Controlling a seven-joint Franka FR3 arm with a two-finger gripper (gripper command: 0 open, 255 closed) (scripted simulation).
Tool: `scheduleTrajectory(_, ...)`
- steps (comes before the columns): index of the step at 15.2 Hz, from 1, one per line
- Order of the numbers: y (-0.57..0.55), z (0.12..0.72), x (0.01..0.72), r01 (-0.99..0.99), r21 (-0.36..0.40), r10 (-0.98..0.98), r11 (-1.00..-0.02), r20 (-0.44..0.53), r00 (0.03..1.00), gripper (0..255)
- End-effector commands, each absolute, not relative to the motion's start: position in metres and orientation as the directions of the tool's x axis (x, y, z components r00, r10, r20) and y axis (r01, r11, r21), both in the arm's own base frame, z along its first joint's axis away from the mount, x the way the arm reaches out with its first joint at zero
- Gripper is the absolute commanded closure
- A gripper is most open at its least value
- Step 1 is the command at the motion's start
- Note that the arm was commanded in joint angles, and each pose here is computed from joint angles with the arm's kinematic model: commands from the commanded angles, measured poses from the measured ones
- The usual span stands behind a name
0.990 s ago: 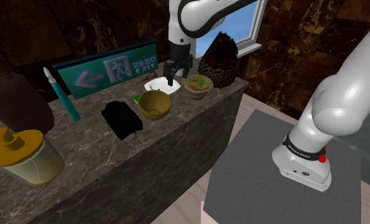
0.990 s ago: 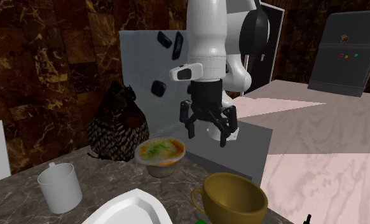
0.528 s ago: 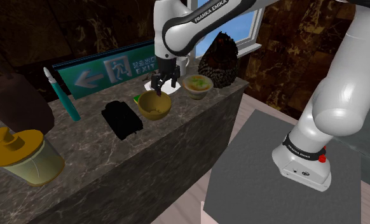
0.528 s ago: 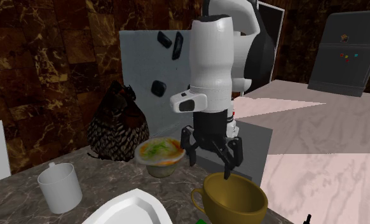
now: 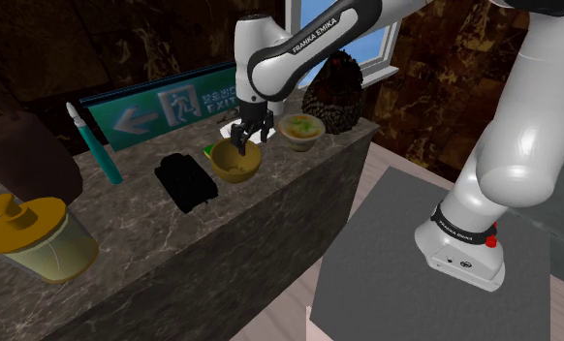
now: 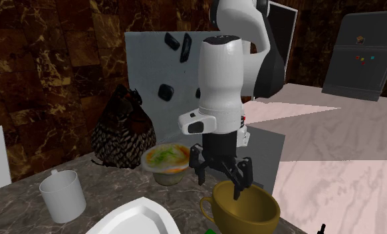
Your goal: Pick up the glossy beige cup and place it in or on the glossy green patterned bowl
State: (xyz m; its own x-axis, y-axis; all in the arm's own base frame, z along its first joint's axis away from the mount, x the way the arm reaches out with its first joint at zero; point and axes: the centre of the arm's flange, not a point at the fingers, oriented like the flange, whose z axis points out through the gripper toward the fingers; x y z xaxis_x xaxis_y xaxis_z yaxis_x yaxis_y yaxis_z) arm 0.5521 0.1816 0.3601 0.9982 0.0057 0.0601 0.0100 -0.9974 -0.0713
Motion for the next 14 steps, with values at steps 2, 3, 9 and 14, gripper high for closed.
scheduleTrajectory(2,0.1817,0.3593,0.5523,0.010,-0.071,0.006,-0.997,0.060,0.998,0)
scheduleTrajectory(3,0.1817,0.3593,0.5523,0.010,-0.071,0.006,-0.997,0.060,0.998,0)
scheduleTrajectory(9,0.1817,0.3594,0.5523,0.010,-0.071,0.006,-0.997,0.060,0.998,255)
scheduleTrajectory(14,0.1817,0.3593,0.5523,0.010,-0.071,0.006,-0.997,0.060,0.998,255)
